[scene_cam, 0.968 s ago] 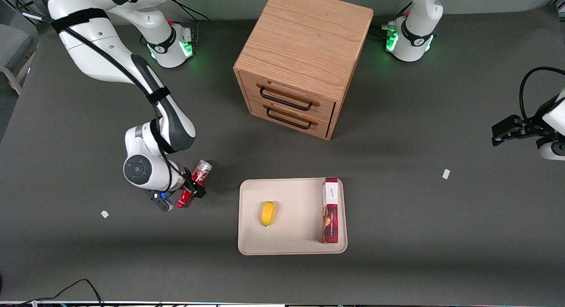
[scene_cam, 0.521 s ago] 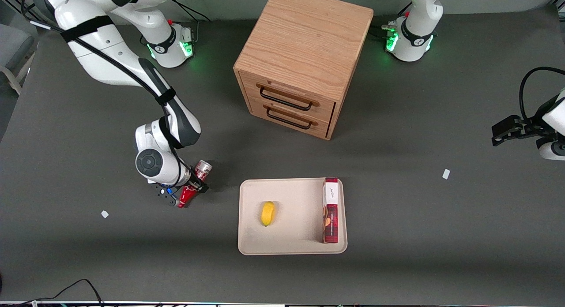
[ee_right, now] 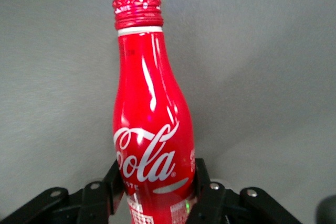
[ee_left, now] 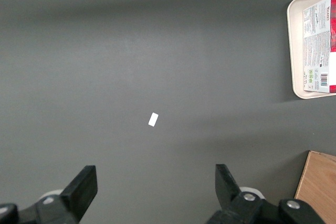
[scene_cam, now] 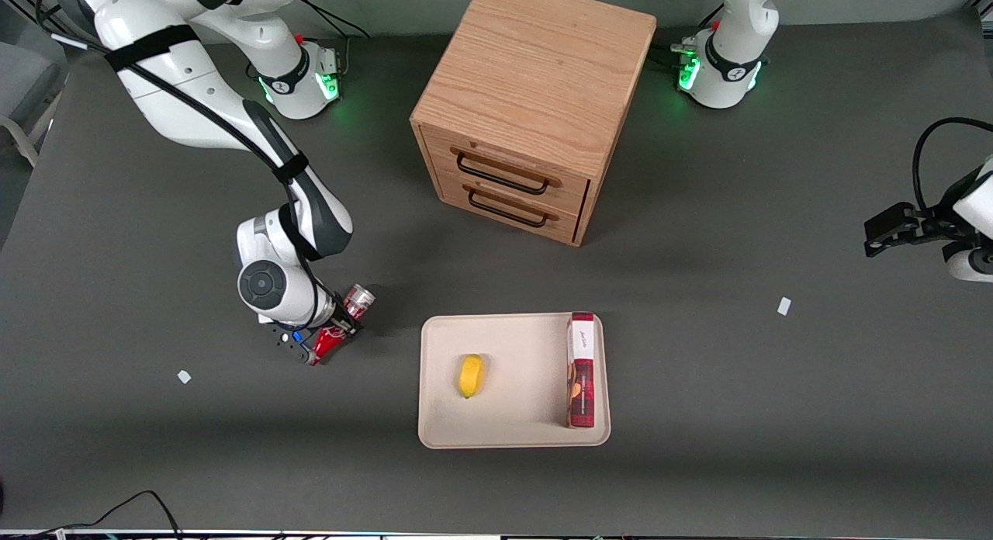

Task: Place coke bottle on tray
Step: 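Lift the bottle and carry it over the white tray, then lower the bottle onto the tray beside the lemon and open the gripper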

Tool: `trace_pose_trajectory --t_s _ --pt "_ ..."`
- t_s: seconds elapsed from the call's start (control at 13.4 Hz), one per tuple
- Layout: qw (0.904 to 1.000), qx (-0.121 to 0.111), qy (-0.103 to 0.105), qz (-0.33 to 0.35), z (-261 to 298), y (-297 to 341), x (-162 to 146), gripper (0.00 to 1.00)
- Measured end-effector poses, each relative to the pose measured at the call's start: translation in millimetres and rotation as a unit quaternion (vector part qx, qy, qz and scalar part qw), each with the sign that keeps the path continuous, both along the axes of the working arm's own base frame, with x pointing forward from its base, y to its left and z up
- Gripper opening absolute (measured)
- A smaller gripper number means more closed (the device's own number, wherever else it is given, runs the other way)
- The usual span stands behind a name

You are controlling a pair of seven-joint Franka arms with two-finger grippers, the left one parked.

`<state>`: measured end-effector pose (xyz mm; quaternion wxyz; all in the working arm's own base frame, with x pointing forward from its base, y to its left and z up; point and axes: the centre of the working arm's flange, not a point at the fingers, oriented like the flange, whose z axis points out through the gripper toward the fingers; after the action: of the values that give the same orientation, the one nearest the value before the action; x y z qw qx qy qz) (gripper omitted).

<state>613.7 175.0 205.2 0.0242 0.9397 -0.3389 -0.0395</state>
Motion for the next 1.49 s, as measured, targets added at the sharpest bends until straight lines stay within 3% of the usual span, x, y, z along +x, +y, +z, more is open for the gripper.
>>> trace_pose_trajectory --t_s 0.15,0.45,0.6,0.74,0.82,0.97,1.19,1.34,1.49 --pt "0.999 -0.003 -0.005 0.044 51 -5 6 0.56" --pt "0.9908 -0.013 -0.018 0.133 223 -15 3 0.56" --pt "0.9861 -0.006 -0.038 0.162 300 9 -1 0.56" --pt "0.9797 0.013 -0.062 0.19 334 46 1 0.56" --pt "0.9762 0.027 -0.063 0.206 330 68 7 0.56" --pt "0.9702 0.065 -0.045 0.229 281 109 32 0.56" --pt "0.9681 0.108 -0.028 0.224 143 135 74 0.56" --pt "0.9678 0.118 -0.021 0.221 59 145 82 0.56" --pt "0.967 0.115 -0.023 0.226 14 151 83 0.56"
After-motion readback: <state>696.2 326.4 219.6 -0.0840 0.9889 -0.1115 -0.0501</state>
